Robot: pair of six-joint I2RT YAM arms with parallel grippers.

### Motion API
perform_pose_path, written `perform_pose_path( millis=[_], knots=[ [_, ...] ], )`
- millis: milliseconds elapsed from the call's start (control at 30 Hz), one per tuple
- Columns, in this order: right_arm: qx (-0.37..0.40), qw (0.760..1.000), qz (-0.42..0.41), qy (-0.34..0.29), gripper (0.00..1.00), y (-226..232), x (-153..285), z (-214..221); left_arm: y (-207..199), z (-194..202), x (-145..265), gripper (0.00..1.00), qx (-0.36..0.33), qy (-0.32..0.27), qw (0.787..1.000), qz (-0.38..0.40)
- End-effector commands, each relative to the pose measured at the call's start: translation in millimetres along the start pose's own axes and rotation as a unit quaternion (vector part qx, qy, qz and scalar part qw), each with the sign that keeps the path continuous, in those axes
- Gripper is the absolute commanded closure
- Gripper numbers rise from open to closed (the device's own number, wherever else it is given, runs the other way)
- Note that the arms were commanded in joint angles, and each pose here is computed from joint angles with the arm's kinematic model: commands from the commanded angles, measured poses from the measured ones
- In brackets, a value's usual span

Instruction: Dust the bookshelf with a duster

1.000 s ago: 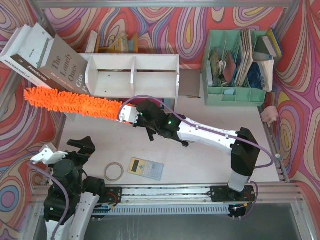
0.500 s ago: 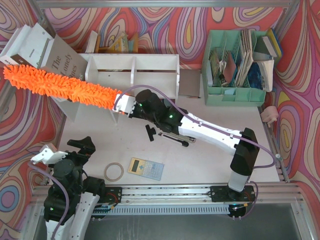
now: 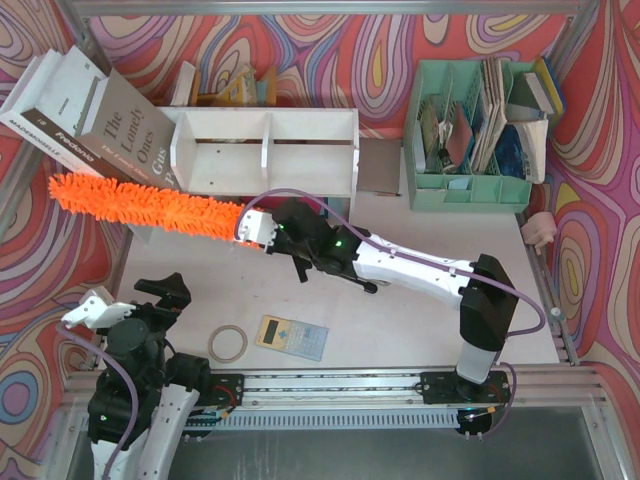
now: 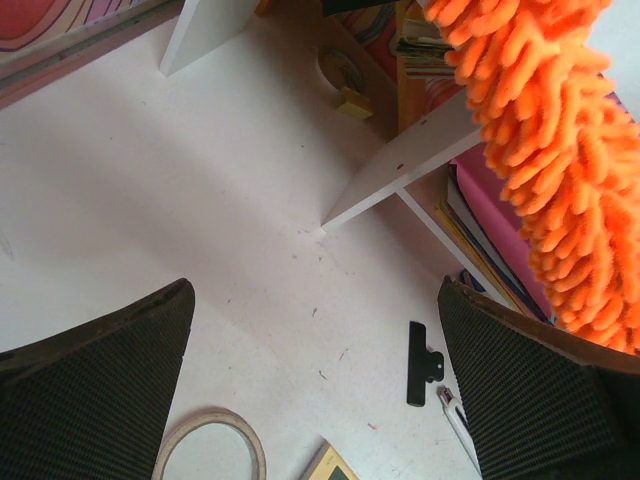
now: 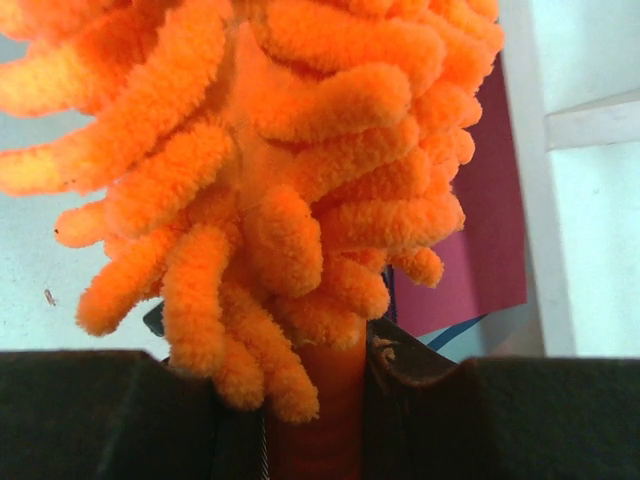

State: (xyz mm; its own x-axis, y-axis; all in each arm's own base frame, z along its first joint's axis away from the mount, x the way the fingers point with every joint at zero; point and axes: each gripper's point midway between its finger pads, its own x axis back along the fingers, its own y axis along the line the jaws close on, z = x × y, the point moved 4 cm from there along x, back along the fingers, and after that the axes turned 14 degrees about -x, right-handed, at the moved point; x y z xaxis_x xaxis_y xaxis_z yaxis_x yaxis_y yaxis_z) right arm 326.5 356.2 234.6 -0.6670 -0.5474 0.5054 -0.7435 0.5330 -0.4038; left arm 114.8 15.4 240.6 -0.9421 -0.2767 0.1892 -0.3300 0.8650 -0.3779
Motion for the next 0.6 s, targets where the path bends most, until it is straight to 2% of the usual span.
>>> perform_pose_path(
  millis=[0, 567],
  knots=[
    [-0.032, 0.999, 0.024, -0.034, 1.00, -10.2, 10.5, -12.7, 3.2, 1.6, 0.0, 0.01, -0.006, -0.003, 1.000, -0.004],
    [-0.031, 0.994, 0.045, -0.098, 1.00, -26.0, 31.4, -74.5, 5.2, 0.7, 0.1, 0.01, -0.006, -0.006, 1.000, -0.011]
  ],
)
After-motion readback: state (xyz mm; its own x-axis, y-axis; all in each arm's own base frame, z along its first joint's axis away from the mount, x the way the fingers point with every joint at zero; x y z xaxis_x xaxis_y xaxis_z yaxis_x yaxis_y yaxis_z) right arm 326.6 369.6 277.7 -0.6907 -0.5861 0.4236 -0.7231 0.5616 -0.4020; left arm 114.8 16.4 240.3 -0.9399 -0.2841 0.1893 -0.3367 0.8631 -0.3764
